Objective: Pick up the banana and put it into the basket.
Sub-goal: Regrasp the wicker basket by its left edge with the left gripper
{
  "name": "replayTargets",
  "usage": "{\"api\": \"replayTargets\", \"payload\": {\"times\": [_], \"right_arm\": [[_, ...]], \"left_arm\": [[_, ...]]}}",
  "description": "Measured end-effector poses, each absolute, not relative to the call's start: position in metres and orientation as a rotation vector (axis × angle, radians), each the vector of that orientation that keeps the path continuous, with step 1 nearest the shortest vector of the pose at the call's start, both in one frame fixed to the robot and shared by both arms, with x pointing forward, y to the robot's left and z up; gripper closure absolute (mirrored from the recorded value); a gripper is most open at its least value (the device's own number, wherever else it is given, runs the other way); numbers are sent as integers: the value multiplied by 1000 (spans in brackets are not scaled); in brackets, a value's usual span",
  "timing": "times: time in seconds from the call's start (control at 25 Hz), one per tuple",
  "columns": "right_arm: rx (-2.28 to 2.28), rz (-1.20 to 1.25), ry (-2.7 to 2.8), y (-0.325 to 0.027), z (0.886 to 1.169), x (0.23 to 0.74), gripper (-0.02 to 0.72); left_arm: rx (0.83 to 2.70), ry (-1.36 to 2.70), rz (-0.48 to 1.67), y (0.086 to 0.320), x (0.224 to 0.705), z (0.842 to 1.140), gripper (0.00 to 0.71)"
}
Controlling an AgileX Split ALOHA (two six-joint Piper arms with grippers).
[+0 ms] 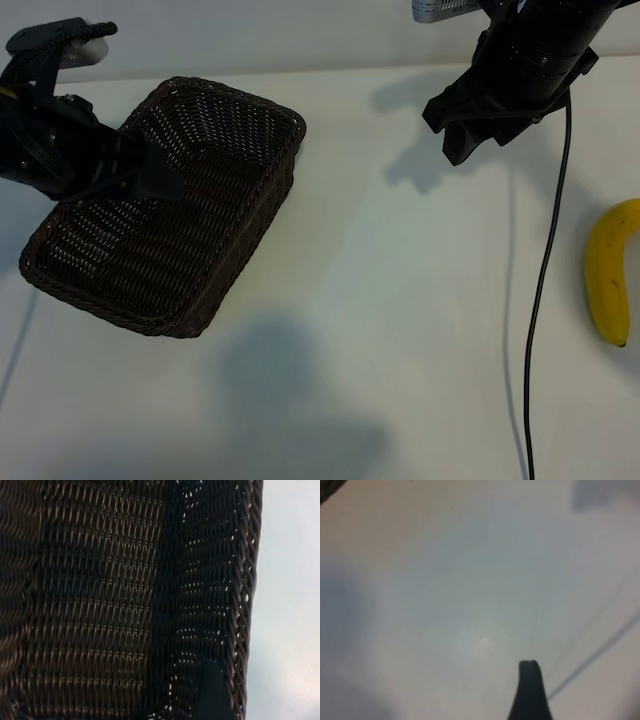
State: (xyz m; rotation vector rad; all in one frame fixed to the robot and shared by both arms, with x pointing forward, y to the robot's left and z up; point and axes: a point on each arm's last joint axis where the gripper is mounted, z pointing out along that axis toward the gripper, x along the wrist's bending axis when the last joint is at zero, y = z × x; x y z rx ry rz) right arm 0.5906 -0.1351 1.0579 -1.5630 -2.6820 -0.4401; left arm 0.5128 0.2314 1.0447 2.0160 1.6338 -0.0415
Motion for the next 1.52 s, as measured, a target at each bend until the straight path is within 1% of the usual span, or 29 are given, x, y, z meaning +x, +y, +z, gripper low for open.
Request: {"api": "replayTargets", "payload": {"times": [0.16,0.36,0.52,0.6,0.72,0.92,1.2,1.52], "right_arm": [[-1563,-440,-2682,-135,1058,591,171],[-1562,-440,-2683,-135,1058,591,171],[-1560,-440,-2684,-135,1058,591,171],[-1560,-440,-2684,-135,1058,591,171],[-1559,-440,-2685,-135,1058,591,171],[-1555,-440,-2687,-135,1058,591,171],[-1555,-441,-2686,-135,1058,591,171],[-1555,-443,-2684,-135,1058,591,171]], "left_arm": [[1973,1759,-8,237,512,1045,170],[1818,1972,119,251,503,1059,170],[1697,2120,191,261,489,1061,170],[1640,2193,201,264,480,1055,170],[1536,2298,191,269,466,1039,170],[1388,2388,169,271,455,1017,170],[1280,2444,146,271,451,1005,170],[1240,2491,105,271,443,992,170]]}}
